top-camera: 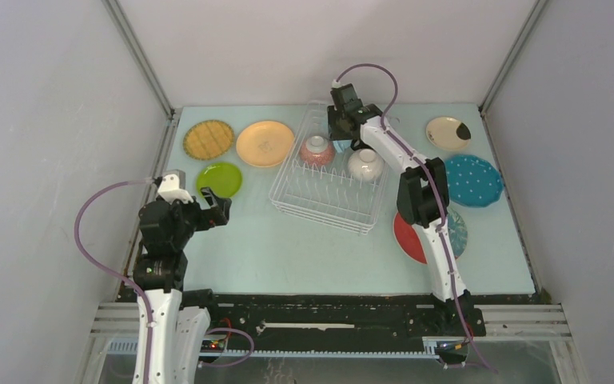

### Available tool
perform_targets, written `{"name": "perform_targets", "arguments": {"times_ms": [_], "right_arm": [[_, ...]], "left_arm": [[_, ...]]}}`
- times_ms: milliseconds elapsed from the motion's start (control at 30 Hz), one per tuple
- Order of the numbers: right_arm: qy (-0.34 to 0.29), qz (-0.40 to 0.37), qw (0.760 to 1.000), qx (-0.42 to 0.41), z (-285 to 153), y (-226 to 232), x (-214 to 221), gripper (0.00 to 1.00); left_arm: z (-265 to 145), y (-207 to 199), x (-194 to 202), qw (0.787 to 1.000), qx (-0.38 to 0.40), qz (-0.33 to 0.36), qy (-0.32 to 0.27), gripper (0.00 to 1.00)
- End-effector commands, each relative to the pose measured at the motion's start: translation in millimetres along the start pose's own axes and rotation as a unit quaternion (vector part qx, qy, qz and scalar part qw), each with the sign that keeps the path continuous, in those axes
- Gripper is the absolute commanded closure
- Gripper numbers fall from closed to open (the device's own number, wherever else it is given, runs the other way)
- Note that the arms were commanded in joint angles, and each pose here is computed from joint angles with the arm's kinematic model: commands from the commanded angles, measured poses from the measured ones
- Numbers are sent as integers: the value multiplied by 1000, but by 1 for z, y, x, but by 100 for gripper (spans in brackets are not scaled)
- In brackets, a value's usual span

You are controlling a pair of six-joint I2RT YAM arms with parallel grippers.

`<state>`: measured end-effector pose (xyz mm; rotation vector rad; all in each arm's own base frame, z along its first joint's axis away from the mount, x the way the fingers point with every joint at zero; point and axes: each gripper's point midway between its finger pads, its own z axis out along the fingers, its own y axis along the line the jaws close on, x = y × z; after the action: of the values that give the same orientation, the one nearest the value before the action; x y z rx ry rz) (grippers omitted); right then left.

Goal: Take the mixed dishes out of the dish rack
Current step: Pick up the cup from the dish rack.

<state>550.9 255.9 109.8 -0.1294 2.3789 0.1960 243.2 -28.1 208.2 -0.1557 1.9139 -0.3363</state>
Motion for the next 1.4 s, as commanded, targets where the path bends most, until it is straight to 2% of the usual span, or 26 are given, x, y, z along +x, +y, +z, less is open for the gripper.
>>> {"name": "perform_targets", "arguments": {"times_ms": [0, 367, 500, 600, 867, 1100, 1200, 1367], "right_arm": [[-15, 9, 999, 49, 11, -23, -7, 52], [-57, -101, 985, 131, -1, -38, -20, 49], [-62, -133, 978, 148, -2, -44, -18, 41], [-58, -136, 978, 150, -2, -47, -15, 40], [-60, -128, 981, 134, 0, -50, -19, 52], [-59, -107, 988, 91, -14, -42, -25, 83], [-64, -93, 991, 71, -25, -38, -32, 100], [-89, -64, 994, 31, -55, -32, -54, 100]], "left_arm": [[-4, -7, -21, 1000, 7, 10, -25, 0], [-3, -7, -20, 1000, 9, 9, -23, 0], [-4, -7, -20, 1000, 9, 9, -24, 0], [-4, -7, -21, 1000, 9, 10, -25, 0], [-4, -6, -20, 1000, 6, 9, -25, 0], [-4, -6, -20, 1000, 5, 9, -25, 0], [-4, -6, -20, 1000, 5, 9, -24, 0], [-3, -5, -19, 1000, 5, 9, -22, 0]]}}
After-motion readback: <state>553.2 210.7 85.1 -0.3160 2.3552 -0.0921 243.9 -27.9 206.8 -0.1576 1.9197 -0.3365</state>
